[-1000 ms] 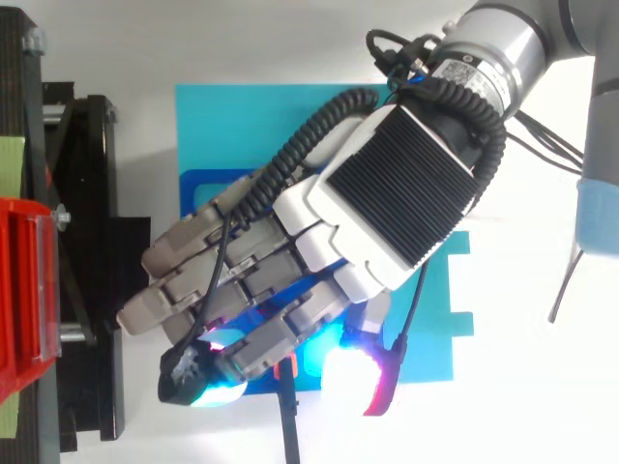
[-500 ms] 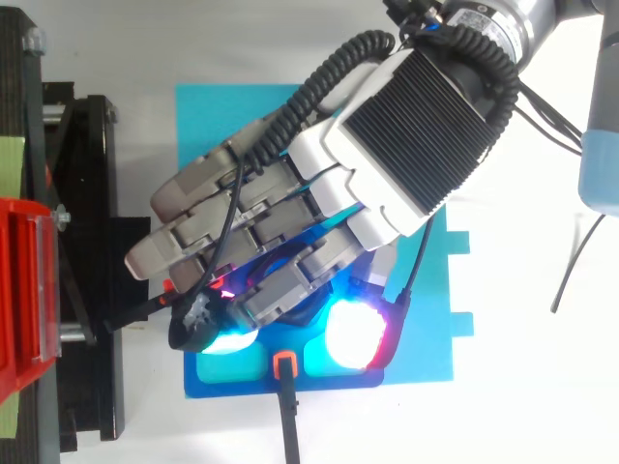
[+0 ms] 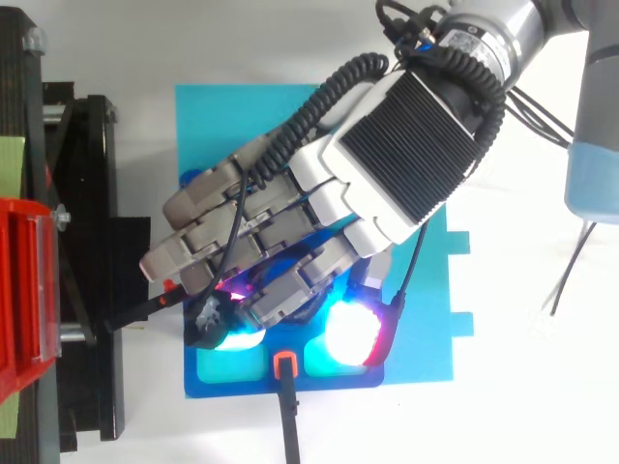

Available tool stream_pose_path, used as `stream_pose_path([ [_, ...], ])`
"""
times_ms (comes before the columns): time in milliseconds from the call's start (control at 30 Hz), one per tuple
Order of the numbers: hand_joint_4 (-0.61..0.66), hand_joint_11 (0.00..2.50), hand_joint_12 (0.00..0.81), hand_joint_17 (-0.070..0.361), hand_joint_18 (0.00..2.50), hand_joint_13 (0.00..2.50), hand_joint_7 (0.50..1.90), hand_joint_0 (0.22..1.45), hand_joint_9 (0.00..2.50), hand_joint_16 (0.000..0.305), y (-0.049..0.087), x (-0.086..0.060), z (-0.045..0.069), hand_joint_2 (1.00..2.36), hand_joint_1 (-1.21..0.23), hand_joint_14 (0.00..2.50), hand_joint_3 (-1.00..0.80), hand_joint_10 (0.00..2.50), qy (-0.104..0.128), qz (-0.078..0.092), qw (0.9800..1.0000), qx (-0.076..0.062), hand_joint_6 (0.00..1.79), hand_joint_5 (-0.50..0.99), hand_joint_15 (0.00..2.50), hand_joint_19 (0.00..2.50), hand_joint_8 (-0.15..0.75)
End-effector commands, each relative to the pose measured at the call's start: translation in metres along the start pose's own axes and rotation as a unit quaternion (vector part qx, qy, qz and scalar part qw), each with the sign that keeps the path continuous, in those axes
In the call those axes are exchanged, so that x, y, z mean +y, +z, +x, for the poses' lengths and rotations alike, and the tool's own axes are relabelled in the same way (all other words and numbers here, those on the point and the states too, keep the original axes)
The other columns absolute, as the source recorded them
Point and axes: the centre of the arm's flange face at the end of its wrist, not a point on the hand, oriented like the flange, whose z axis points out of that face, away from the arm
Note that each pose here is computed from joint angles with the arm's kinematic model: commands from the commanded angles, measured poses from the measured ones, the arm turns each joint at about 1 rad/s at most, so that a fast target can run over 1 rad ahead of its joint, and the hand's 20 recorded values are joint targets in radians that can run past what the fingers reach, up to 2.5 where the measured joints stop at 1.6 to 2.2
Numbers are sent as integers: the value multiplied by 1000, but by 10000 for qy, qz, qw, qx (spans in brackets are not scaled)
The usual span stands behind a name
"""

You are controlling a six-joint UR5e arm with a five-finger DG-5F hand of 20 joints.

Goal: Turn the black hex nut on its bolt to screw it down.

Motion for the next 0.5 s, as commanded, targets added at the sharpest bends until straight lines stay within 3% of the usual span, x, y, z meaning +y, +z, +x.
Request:
stream_pose_path([
  [0,220,133,326,113,345,369,1094,540,605,50,-1,2,3,1000,-397,1,-500,4,-60,-13,10000,-42,502,-24,59,473,307],
  [200,216,132,326,113,349,371,1103,541,605,50,1,2,2,1000,-396,1,-500,4,-121,-35,9999,-77,502,-25,60,479,308],
  [333,193,143,326,113,348,372,1239,541,604,50,1,2,2,1000,-395,2,-500,4,-118,-29,9999,-64,500,-20,63,476,310],
  [467,192,155,328,112,349,377,1194,540,609,50,-2,1,2,1000,-397,2,-500,4,-121,-13,9999,-55,545,-33,62,477,312],
])
